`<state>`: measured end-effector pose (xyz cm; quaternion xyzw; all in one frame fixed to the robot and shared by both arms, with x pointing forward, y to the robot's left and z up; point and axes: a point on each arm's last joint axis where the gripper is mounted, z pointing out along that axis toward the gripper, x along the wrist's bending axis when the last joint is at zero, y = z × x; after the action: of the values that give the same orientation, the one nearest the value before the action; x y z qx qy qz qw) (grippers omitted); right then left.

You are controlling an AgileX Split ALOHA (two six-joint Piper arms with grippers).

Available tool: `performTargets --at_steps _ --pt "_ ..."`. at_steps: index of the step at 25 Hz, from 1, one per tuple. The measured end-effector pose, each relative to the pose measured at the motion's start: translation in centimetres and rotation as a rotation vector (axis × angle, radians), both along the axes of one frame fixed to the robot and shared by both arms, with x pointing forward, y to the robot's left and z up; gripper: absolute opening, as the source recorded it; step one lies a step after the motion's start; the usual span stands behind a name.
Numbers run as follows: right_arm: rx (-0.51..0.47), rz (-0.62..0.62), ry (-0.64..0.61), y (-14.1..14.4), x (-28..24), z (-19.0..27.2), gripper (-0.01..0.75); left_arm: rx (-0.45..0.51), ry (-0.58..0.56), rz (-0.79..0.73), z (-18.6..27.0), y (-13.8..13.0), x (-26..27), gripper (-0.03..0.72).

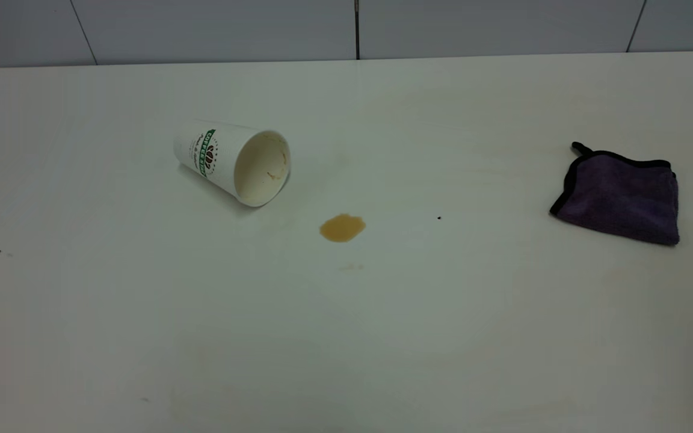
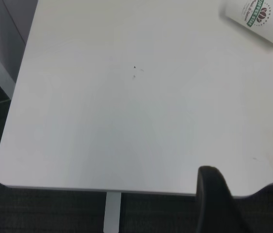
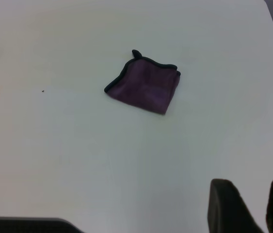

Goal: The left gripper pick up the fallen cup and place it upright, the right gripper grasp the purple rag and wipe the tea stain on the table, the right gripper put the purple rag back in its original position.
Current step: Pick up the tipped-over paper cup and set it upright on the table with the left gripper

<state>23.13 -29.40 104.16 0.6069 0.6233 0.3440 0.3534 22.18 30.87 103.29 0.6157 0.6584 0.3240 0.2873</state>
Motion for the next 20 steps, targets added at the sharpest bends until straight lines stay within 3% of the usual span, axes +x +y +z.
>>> performTargets --at_steps 12,20 --pt "0.000 0.000 0.000 0.0 0.0 0.0 0.238 0.004 0.013 0.004 0.1 0.0 0.2 0.379" --pt "0.000 0.000 0.000 0.0 0.0 0.0 0.238 0.072 0.118 0.069 6.8 0.8 6.5 0.379"
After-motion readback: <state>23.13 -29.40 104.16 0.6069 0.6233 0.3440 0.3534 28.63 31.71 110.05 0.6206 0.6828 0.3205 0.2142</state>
